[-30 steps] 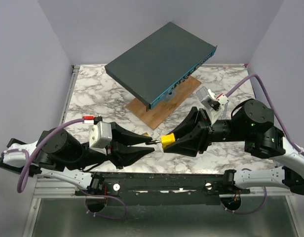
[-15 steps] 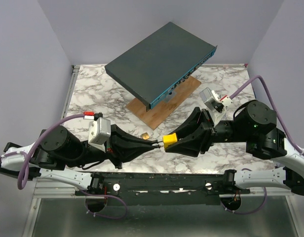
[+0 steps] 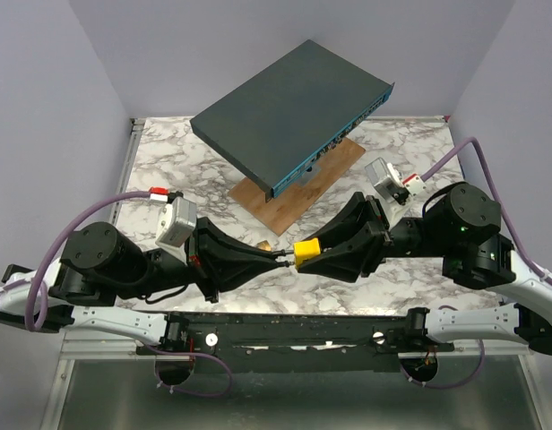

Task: Lock with the key
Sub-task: Lock the lock.

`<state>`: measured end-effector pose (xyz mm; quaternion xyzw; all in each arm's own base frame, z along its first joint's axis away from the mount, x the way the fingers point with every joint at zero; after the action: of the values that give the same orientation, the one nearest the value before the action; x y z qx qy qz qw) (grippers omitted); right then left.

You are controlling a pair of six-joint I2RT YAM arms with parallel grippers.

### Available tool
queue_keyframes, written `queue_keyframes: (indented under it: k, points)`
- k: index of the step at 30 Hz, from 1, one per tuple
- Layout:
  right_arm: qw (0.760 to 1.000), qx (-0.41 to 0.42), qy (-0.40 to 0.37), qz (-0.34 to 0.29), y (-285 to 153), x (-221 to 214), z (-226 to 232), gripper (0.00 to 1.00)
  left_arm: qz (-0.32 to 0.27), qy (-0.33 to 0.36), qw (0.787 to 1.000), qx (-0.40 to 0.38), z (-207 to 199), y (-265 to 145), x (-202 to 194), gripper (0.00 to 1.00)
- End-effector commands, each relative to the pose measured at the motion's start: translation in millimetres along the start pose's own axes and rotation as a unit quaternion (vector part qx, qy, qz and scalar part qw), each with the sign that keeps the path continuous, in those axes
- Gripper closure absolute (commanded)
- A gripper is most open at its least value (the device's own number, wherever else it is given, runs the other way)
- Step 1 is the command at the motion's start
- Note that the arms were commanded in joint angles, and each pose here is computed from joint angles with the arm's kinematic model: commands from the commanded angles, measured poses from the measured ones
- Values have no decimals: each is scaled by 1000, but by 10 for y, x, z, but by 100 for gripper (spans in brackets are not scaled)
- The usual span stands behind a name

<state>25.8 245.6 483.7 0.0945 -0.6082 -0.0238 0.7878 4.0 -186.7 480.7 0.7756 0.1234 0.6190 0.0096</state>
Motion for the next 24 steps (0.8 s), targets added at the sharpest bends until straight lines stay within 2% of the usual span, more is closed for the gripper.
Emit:
queue_keyframes:
  k: [1,8,15,20,24]
  points:
    - [998,57,-8,-10,68,15,92,99,-14,-37,999,20,8,99,89,100]
    - [996,91,8,-1,91,31,169,99,-8,-53,998,24,-25,189,124,100]
    - [993,115,30,-1,181,-3,182,99,3,-44,997,61,53,279,20,100]
    - [992,113,47,12,281,-69,129,99,10,-36,995,92,122,346,-75,100]
    - [995,79,54,24,365,-134,19,99,8,-34,992,122,191,367,-117,100]
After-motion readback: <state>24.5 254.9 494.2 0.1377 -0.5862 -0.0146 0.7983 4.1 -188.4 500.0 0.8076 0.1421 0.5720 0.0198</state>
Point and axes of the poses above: each gripper's point midway between its finger pads, its own y axis out along the fingers, its own z axis along the line the jaws close on, x = y × z, the point moved 7 cm from there along -y, back along the fingers, and after that the axes turned 2 degrees about y, right-handed, at the moved point
